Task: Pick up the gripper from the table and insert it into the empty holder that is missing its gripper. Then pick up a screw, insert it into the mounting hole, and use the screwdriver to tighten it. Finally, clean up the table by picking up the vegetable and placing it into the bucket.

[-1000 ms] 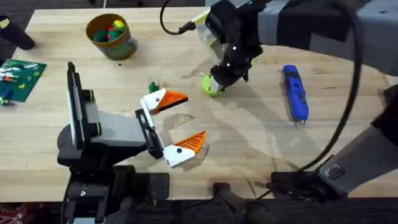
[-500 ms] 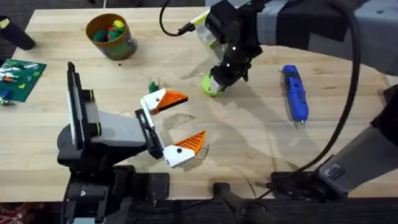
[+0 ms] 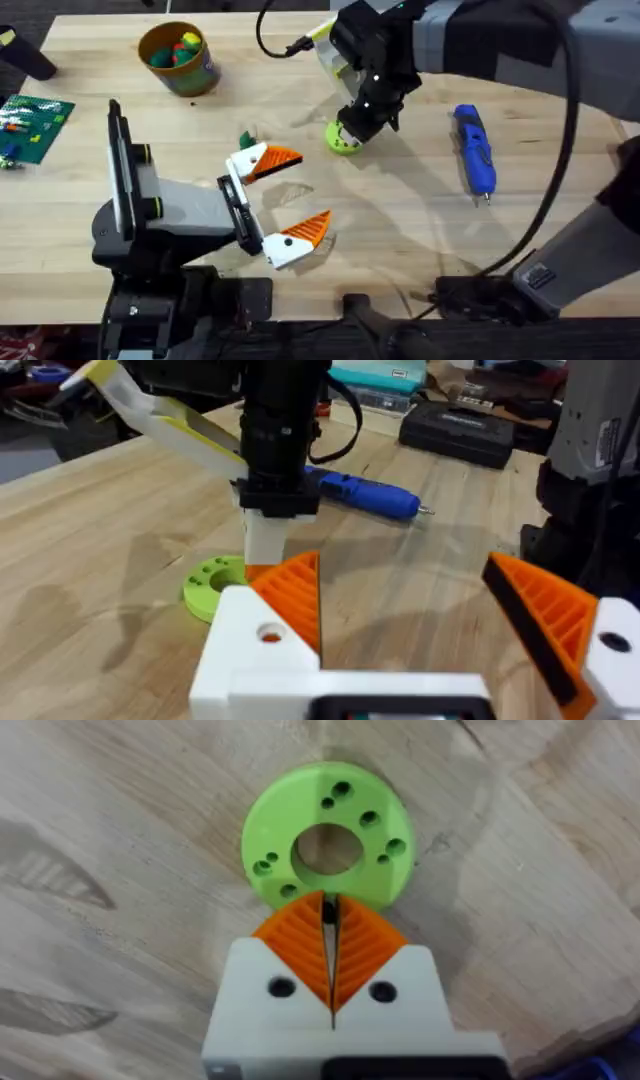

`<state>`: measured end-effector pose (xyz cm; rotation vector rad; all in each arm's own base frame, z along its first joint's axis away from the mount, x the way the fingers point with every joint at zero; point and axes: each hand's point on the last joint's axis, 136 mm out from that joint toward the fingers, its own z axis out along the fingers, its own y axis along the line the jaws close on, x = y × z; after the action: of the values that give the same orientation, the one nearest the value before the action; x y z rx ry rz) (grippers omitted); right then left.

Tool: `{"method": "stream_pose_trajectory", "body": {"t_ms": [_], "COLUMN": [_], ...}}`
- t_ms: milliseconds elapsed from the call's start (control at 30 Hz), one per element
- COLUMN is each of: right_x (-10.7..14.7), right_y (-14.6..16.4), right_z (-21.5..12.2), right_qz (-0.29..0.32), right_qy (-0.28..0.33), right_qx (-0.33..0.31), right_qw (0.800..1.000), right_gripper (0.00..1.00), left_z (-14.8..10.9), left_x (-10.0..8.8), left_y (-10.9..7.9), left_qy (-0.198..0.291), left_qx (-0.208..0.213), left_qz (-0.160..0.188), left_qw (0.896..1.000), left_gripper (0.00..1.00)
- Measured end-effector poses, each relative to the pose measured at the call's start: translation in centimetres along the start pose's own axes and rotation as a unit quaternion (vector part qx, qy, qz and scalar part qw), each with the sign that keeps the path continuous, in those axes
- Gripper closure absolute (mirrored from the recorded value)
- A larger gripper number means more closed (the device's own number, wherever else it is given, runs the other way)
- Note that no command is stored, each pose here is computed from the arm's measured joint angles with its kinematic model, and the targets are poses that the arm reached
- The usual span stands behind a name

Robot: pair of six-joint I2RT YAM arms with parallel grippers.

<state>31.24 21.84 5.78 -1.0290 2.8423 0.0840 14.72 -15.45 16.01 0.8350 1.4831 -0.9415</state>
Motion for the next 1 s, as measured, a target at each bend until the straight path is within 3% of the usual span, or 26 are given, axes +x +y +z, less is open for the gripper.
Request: {"method": "stream_pose_trajectory", "body": {"t_ms": [500, 1000], "right_x": [0.0, -2.4], "right_y": [0.0, 0.2], "right_z": [-1.3, -14.7], "right_qz": [0.0, -0.003], "right_qy": [-0.002, -0.114], "right_qx": [0.0, 0.009], "right_qw": [1.0, 0.993], "right_gripper": [0.994, 0.994], "left_z": [0.0, 0.0], "left_x": [0.0, 0.0], "left_y": [0.0, 0.0], "left_qy": [0.0, 0.0], "left_qx": [0.0, 0.0], "left_qz": [0.0, -0.001], "left_qw": [1.0, 1.0], "left_gripper": [0.016, 0.016]}}
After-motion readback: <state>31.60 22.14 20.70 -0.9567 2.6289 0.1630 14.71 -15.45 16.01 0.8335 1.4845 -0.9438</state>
